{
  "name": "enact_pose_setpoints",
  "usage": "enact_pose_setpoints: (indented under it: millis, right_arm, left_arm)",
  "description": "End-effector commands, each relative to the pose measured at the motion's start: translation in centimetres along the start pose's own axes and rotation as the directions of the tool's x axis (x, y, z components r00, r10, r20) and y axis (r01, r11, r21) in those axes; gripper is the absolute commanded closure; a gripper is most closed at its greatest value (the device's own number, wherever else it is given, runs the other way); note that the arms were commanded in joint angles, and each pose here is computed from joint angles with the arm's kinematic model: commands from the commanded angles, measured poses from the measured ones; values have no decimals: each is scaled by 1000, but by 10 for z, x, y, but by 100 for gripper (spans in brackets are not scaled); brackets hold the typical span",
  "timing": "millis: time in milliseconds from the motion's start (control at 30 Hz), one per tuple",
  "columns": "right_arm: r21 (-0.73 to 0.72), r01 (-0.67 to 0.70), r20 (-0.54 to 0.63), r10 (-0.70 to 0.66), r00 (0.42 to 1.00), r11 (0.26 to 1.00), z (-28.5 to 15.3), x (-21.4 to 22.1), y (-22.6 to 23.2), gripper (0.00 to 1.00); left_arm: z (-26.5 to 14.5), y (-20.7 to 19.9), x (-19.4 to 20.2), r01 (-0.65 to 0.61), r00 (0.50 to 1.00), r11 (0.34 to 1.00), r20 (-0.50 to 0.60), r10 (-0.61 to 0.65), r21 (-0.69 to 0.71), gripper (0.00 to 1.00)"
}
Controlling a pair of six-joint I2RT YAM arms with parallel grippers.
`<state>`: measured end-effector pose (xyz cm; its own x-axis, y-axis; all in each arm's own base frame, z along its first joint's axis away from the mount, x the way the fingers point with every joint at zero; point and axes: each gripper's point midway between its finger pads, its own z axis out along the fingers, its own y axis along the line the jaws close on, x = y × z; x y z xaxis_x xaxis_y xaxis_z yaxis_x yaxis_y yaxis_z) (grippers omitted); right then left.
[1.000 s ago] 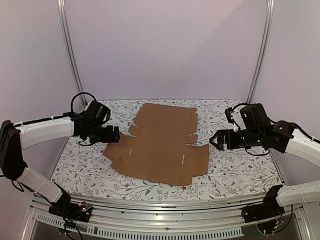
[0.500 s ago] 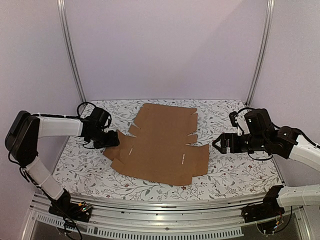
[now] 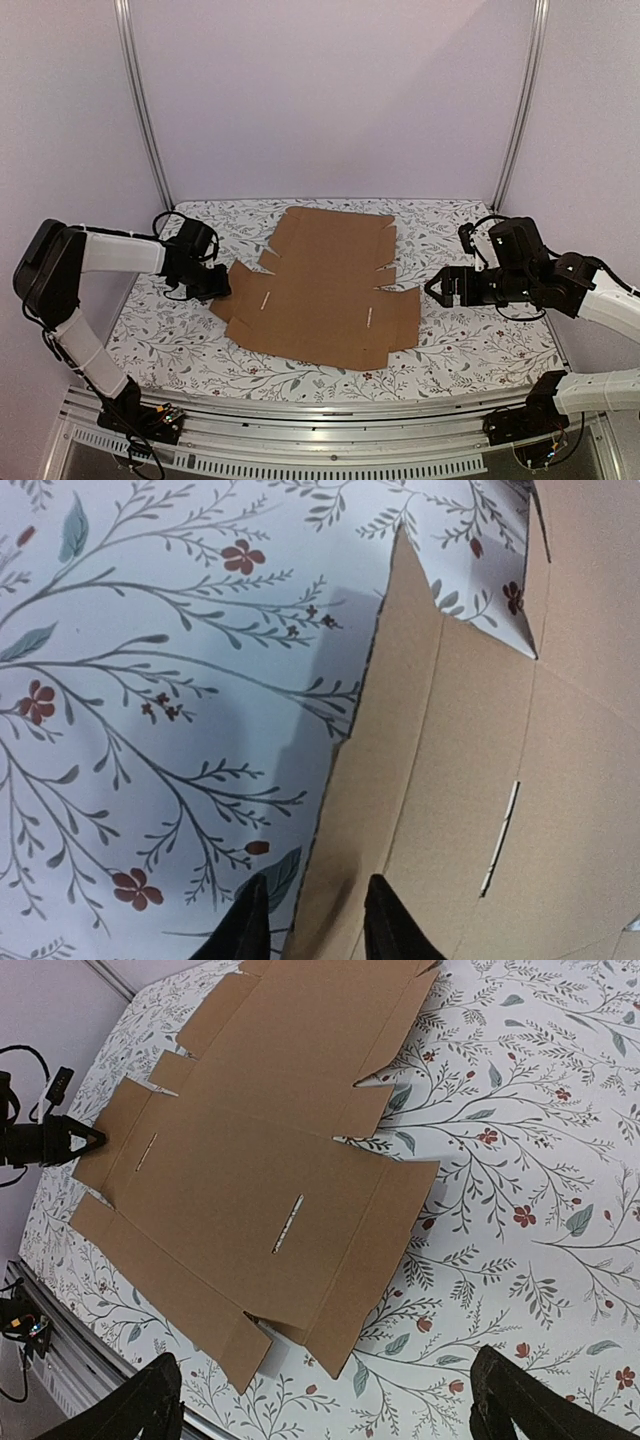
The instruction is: Fold the paper box
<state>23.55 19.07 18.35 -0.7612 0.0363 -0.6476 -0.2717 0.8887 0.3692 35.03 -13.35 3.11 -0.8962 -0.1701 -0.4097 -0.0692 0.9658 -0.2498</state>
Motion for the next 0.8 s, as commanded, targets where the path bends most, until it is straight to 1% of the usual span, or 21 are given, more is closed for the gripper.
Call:
enact_pose_setpoints:
  millis: [0, 100, 200, 233, 333, 433, 567, 633, 700, 767]
  right_arm:
    - [-9, -1, -15, 1, 1000, 1000, 1, 3, 4, 1]
    - [-14, -4, -16, 4, 1000, 1000, 2, 3, 4, 1]
    - [-18, -9, -17, 9, 1000, 1000, 2, 3, 5, 1]
    - [-19, -14, -17, 14, 1000, 1000, 2, 4, 6, 1]
    - [-20, -31, -18, 31, 999, 999, 4, 6, 5, 1]
    - [-30, -53, -9, 53, 999, 998, 5, 11, 6, 1]
    - [-27, -94, 14, 94, 995, 995, 7, 19, 7, 1]
    - [-43, -120, 16, 120, 993, 992, 12, 24, 9, 1]
    - [-70, -157, 16, 158, 987, 985, 17, 28, 14, 1]
    - [-88, -191, 23, 193, 981, 978, 23, 32, 17, 1]
  left_arm:
    - [0, 4, 6, 12, 1000, 1000, -4, -12, 3, 75]
    - [-1, 2, 10, 24, 1000, 1000, -8, -24, 17, 83]
    - [-3, -6, 16, 18, 1000, 999, -12, -17, 39, 99]
    - [-4, -8, 19, 18, 1000, 999, -12, -17, 38, 100]
    - [-9, -10, 30, 33, 999, 999, 0, -33, 27, 100]
    - [-17, -16, 44, 67, 997, 997, 19, -68, 45, 100]
    - [-27, -16, 62, 190, 980, 977, 42, -195, 101, 100]
    - [-32, -18, 70, 256, 963, 956, 52, -265, 141, 100]
    - [-37, -16, 73, 309, 942, 937, 87, -325, 160, 100]
    - [-43, -18, 76, 345, 925, 920, 102, -367, 184, 100]
